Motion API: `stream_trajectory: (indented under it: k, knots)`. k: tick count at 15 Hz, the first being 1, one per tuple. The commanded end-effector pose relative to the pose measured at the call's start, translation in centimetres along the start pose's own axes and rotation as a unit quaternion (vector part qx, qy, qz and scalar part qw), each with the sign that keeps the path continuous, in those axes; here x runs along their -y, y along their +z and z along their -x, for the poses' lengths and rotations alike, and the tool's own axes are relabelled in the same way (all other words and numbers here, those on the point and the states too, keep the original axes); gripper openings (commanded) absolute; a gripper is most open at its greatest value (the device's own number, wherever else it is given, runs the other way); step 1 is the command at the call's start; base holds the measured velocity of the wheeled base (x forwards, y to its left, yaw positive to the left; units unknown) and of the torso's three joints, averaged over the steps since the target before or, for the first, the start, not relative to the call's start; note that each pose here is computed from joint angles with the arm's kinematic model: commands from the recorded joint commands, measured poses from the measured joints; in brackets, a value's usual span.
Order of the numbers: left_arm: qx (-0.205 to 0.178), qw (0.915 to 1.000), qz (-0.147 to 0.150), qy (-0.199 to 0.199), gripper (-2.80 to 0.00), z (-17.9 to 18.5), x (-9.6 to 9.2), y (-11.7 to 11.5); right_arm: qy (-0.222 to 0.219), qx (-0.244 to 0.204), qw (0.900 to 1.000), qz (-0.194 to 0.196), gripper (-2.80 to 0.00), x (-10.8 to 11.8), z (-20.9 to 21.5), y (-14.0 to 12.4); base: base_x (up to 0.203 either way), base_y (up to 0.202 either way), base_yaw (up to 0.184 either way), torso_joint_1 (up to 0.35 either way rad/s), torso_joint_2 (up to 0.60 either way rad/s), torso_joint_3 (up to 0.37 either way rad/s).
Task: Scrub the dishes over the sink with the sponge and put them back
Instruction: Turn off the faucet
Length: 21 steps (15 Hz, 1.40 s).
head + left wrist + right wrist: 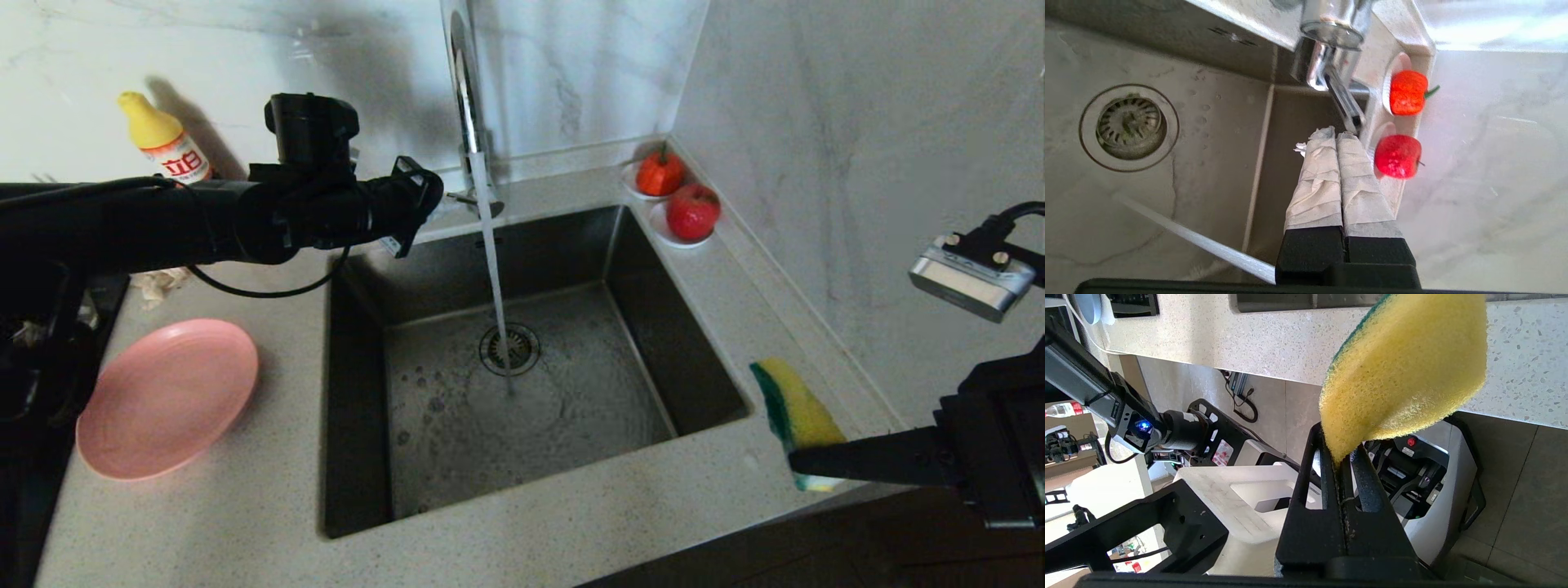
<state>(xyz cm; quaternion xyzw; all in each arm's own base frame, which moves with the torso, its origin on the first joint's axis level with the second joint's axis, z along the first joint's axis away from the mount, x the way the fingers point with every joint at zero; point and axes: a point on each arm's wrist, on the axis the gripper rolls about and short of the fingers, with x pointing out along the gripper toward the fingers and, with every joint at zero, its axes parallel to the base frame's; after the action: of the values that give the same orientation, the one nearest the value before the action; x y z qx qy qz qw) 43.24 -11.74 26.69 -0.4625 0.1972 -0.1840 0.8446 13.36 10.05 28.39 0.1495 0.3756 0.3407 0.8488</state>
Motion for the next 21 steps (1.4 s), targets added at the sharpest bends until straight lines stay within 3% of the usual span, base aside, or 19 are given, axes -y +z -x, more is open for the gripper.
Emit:
stream_trajectory:
  k: [1, 15, 21]
  knots:
    - [0.001, 1.0, 0.004, 0.005, -2.8, -0.6, -0.5, -0.1, -0.001, -0.002, 1.0, -0.002, -2.8, 0.1, -0.1, 0.0, 0.0, 0.0, 0.0, 0.0, 0.0, 0.0]
    - [0.051, 0.9986, -0.005, -0.014, -2.8, -1.4, -0.5, 0.7, -0.004, -0.012, 1.0, -0.006, -2.8, 0.4, -0.4, -0.5, 0.0, 0.0, 0.0, 0.0, 0.0, 0.0]
    - [0.075, 0.9969, -0.008, -0.022, -2.8, -0.8, -0.7, 2.1, 0.002, -0.012, 1.0, -0.005, -2.8, 0.3, -0.1, -0.7, 0.0, 0.0, 0.0, 0.0, 0.0, 0.0]
